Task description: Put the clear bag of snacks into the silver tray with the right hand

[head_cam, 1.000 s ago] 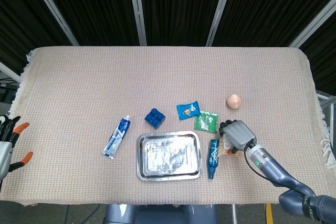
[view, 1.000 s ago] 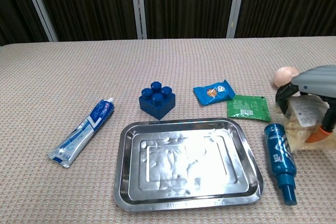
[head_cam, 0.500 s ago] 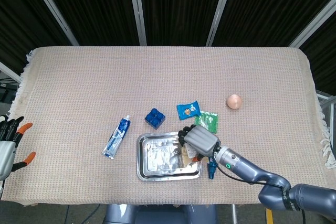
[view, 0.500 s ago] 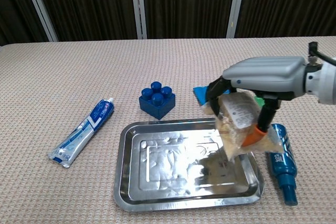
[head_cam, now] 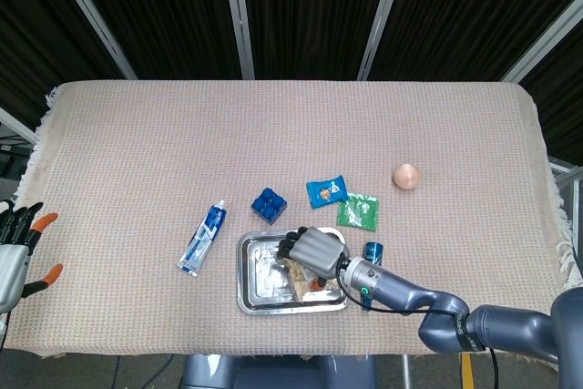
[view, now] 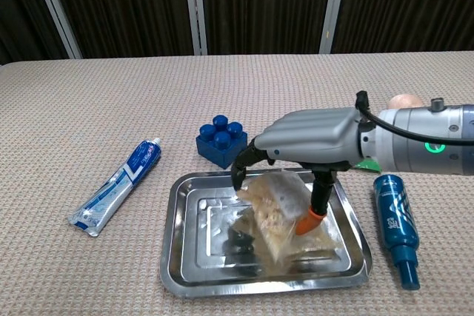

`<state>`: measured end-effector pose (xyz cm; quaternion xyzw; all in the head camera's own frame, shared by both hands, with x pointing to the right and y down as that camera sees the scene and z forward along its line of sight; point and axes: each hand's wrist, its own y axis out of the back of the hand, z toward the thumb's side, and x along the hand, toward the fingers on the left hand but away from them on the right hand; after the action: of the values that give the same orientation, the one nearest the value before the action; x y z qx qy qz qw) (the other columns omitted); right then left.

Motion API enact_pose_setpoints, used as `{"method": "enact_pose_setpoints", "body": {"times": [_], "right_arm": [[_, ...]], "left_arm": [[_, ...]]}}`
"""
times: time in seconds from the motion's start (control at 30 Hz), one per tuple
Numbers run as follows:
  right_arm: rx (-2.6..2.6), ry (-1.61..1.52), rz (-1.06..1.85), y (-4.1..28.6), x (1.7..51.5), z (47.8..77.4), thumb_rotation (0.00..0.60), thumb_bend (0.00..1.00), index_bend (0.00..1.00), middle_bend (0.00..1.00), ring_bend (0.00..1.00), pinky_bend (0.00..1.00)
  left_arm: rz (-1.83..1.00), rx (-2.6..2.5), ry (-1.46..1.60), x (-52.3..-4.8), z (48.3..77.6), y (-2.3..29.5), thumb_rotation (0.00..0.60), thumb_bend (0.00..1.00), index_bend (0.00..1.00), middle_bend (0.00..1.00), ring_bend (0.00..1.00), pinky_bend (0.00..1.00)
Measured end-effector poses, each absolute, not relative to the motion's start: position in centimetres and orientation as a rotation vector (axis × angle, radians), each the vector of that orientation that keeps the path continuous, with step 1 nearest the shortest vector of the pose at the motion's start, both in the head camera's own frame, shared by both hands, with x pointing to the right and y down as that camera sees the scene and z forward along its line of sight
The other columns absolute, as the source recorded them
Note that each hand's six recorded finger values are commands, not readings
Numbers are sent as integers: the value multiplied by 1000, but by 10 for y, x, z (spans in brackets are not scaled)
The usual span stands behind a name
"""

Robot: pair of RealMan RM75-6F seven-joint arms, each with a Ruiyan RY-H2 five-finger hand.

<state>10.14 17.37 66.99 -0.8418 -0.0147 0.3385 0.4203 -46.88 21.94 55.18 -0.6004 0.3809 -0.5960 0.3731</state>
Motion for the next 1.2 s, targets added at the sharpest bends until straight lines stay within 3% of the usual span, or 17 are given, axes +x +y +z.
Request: {"method": "enact_pose_setpoints", "body": {"times": [0.27,0.57,0.67,0.87,1.07,1.2], "right_arm": [[-2102,23,900,178,101,672,600,0,0,0,0,0],[-2041,-93,931,158,130,638,600,0,0,0,0,0],[-2000,-171,962,146,151,624,600,0,1,0,0,8],[-1914,-370,1048,129,200,602,600,0,114,65,37,166],[-1795,-570,1192,129,264,591,600,0,129,80,53,175],[-1680,-702,1309,141,311,583,600,0,96,57,6,149]], "left_arm": [[-1518,-1539,974,-466,551,216,600,237,147,42,45,0],[-1501,-1550,972,-462,553,212,599,238,147,42,45,0],[-1494,-1554,974,-460,553,211,600,236,148,41,45,0],[-1485,-1546,985,-459,552,209,600,237,154,41,41,0],[-1476,-1523,1010,-460,551,208,599,237,157,38,41,0],[-1471,-1515,1022,-460,551,208,600,237,159,36,40,0]]}}
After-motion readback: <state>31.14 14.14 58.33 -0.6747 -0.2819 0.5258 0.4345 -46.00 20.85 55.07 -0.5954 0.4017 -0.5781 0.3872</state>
